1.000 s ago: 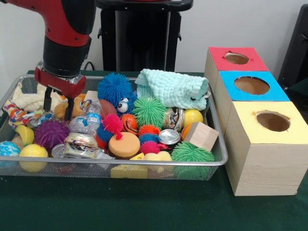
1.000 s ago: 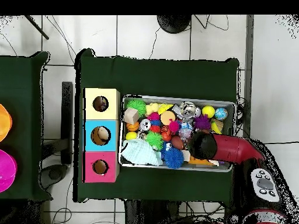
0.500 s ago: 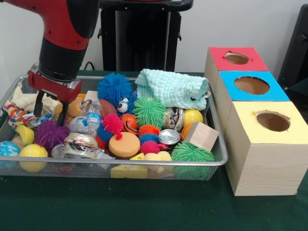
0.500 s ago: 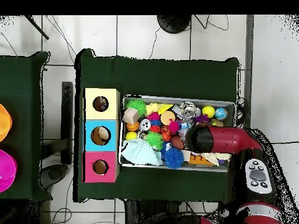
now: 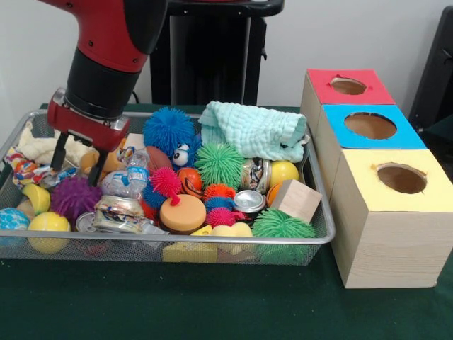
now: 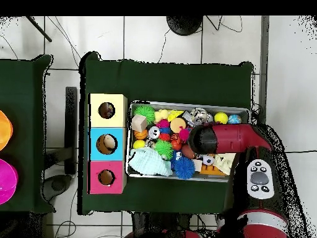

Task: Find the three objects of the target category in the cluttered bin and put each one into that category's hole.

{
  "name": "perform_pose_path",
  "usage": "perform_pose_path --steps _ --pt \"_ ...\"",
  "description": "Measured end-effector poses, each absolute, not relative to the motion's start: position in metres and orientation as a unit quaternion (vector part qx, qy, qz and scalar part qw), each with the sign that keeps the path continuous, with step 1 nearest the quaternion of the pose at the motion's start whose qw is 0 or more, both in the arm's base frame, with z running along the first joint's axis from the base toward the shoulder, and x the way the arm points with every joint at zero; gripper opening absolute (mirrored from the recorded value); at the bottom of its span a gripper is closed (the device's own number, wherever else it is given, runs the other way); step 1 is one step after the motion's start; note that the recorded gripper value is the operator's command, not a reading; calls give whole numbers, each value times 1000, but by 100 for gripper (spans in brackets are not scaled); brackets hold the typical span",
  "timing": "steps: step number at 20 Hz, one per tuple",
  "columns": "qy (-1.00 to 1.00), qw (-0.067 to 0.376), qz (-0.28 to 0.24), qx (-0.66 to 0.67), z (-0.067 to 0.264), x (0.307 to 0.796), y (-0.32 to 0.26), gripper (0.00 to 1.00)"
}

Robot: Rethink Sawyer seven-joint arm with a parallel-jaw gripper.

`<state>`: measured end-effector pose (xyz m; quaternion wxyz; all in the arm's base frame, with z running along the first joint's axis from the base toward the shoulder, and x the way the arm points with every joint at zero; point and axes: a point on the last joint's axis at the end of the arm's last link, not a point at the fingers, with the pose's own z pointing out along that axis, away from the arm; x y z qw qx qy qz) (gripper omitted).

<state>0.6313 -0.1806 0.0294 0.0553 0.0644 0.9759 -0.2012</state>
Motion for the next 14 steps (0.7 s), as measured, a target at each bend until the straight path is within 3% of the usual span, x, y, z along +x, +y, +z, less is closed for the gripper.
perform_pose_path --steps 14 --pt "964 15 -261 56 51 631 -204 100"
